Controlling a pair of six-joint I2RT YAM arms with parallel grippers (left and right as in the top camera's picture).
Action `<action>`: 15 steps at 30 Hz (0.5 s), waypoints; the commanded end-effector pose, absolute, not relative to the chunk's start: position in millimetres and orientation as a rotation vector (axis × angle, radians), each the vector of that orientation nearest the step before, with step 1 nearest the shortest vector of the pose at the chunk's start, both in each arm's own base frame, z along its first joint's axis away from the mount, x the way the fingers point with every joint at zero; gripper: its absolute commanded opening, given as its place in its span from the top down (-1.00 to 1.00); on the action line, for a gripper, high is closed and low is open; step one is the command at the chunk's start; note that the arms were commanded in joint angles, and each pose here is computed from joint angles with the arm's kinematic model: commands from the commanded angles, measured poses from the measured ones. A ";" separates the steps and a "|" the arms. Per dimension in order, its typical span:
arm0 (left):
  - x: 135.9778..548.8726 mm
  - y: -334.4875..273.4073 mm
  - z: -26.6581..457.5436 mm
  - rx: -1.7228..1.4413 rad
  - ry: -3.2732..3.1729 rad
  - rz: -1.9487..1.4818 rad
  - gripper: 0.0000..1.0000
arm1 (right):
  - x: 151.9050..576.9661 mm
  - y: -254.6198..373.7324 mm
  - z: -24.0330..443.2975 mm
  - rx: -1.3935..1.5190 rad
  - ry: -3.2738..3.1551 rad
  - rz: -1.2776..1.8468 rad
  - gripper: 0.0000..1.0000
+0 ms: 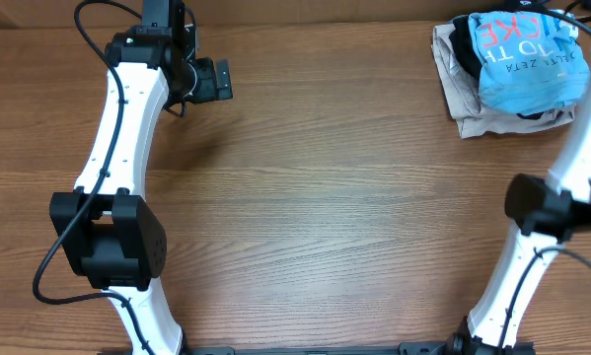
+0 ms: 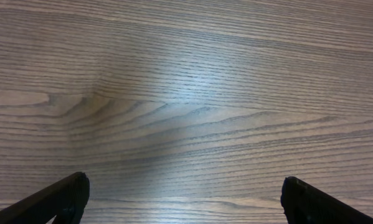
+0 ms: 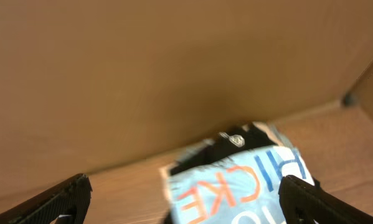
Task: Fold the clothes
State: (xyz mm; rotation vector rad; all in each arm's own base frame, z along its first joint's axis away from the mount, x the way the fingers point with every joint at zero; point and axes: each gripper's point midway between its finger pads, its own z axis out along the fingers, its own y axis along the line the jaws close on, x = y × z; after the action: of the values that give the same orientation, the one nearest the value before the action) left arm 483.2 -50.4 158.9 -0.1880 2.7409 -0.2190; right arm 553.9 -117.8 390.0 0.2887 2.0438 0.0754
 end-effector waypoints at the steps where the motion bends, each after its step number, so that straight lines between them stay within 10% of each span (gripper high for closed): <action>1: 484.0 -47.9 158.1 -0.161 2.740 -0.202 -1.00 | 503.8 -52.8 471.0 0.122 1.920 0.241 -1.00; 15: 483.9 -47.9 158.0 -0.161 2.741 -0.202 -1.00 | 403.5 110.9 535.6 -0.301 1.830 0.809 -1.00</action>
State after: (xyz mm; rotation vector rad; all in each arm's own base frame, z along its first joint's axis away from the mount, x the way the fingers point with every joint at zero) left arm 483.2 -50.4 158.9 -0.1880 2.7409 -0.2190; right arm 409.3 101.9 534.9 -0.2673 1.8314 0.7465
